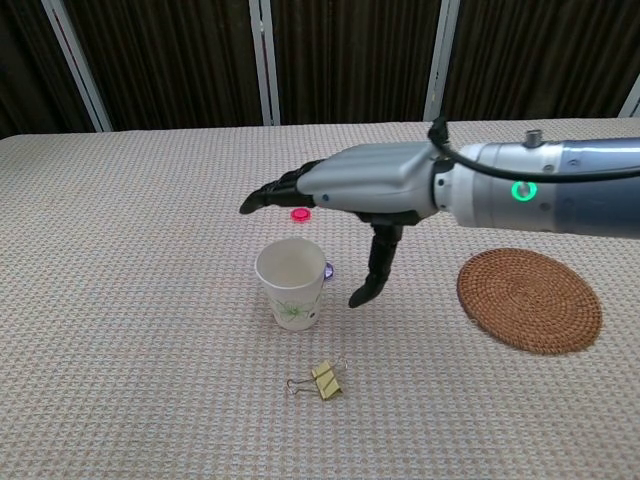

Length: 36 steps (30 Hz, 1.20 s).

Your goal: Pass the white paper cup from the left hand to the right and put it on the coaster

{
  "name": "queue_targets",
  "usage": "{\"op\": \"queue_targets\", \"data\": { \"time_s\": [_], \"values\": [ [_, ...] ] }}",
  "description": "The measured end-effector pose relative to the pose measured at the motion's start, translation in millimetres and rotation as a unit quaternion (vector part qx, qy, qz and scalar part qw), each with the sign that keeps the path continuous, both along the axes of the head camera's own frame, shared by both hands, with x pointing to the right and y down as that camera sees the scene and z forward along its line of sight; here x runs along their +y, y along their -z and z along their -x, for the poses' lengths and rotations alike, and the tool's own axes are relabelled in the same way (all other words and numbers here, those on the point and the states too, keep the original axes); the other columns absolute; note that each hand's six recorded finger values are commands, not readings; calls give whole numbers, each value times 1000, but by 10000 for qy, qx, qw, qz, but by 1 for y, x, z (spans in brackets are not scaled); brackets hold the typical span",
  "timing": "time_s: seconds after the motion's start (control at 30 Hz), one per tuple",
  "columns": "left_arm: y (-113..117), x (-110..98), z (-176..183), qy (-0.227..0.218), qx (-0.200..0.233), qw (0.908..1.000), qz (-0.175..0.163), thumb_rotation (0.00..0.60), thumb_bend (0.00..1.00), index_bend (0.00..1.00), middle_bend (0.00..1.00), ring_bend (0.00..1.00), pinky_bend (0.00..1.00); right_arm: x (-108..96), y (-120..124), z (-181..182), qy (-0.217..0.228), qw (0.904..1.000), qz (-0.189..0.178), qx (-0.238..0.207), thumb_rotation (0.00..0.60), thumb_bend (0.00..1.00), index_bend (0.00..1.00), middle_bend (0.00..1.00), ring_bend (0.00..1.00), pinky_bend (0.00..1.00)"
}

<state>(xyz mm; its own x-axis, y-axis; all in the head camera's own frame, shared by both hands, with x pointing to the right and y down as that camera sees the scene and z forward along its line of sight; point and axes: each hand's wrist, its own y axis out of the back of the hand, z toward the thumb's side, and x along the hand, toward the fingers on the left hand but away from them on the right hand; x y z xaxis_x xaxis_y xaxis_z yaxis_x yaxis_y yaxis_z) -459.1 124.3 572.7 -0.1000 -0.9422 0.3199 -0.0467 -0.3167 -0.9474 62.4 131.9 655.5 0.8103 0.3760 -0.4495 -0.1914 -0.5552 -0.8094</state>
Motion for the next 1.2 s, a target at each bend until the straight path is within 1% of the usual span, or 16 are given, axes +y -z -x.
{"op": "queue_targets", "data": {
  "time_s": [0.1,0.23,0.33,0.37,0.43,0.5,0.57,0.63,0.83,1.03,1.13,1.2],
  "values": [
    [-2,0,1,21,-5,10000,27,600,0,0,0,0,0,2,-11,19,230,9996,-94,100,600,0,2,44,0,0],
    [-3,-1,2,29,-6,10000,49,600,0,0,0,0,0,3,-24,30,360,9987,-220,287,600,0,24,79,10,0],
    [-3,-1,2,27,3,10000,67,600,0,0,0,0,0,2,-32,32,361,9981,-284,410,600,0,49,146,91,8],
    [-3,-1,2,27,7,10000,69,600,0,0,0,0,0,2,-34,32,344,9980,-287,435,600,0,69,184,137,22],
    [-3,-2,3,35,19,10000,77,600,0,0,0,0,0,2,-36,32,311,9980,-300,463,600,11,138,278,236,69],
    [-3,-2,4,48,39,9999,90,600,0,0,0,0,0,1,-38,31,266,9980,-332,468,600,51,249,385,332,127],
    [-3,-3,4,53,54,9999,90,600,0,0,0,0,0,1,-38,30,191,9983,-328,439,600,87,301,421,357,145],
    [-2,-3,4,41,60,9999,87,600,0,0,0,0,0,2,-38,29,116,9986,-298,411,600,109,320,436,365,149],
    [-2,-2,2,0,81,9999,100,600,0,0,0,0,0,1,-36,28,-99,9994,-178,274,600,123,332,440,368,151],
    [-4,-1,-1,-71,162,9997,157,600,0,0,0,0,0,-15,-21,16,-362,9988,-270,165,600,123,330,440,363,156],
    [-5,-1,-2,-89,175,9996,199,600,0,0,0,0,0,-26,-12,0,-542,9978,-320,186,600,123,329,440,359,170],
    [-6,0,-2,-89,188,9995,233,600,0,0,0,0,0,-35,-6,-18,-708,9966,-342,251,600,123,329,440,356,171]
  ]
}}
